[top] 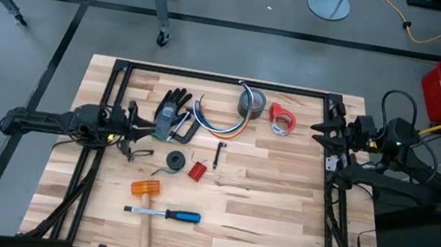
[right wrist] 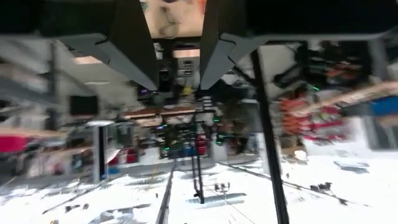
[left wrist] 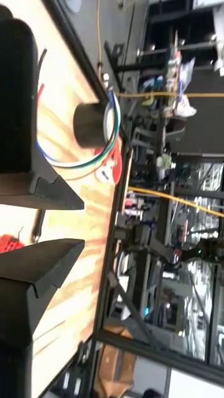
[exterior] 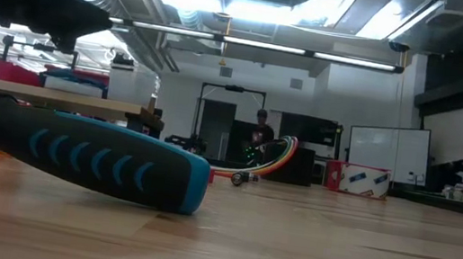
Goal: Coil cords
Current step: Return to Home Position
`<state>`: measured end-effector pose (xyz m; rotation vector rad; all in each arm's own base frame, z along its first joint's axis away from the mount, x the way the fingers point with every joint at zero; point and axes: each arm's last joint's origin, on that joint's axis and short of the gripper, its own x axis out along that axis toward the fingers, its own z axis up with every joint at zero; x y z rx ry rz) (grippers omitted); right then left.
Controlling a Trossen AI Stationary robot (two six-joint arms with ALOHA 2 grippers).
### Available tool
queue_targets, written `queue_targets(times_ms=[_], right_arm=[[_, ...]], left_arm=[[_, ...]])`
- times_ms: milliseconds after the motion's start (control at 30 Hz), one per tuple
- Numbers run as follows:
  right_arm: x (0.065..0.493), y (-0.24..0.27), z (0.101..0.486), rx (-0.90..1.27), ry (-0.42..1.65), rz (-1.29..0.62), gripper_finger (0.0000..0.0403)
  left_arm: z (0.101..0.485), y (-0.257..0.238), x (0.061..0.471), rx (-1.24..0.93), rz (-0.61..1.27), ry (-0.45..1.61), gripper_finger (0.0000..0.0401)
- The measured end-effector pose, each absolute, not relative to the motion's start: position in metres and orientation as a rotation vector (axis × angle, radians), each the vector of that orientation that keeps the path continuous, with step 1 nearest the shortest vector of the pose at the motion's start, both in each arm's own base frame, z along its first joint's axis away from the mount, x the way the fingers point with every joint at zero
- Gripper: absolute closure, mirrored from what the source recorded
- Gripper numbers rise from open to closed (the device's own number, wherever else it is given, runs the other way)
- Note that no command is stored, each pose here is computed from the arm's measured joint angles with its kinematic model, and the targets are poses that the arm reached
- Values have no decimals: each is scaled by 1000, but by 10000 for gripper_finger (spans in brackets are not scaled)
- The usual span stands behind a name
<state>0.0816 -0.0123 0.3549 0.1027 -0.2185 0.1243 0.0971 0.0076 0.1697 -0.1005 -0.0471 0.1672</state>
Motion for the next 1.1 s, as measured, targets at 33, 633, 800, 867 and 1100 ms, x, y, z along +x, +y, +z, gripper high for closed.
queue_targets(times_ms=[33,633,800,867,1100], right_arm=[[81,-12,355,125,-217,139,281],[22,7,344,189,-23,160,281],[19,5,321,180,-33,88,281],[20,5,310,168,-35,88,281],[46,-1,275,177,-87,140,281]], left_arm=[[169,7,97,-101,157,-43,324],[168,6,97,-72,122,-27,324],[168,6,97,-77,122,-27,324],[168,6,97,-77,122,-27,324],[168,6,97,-79,122,-27,324]])
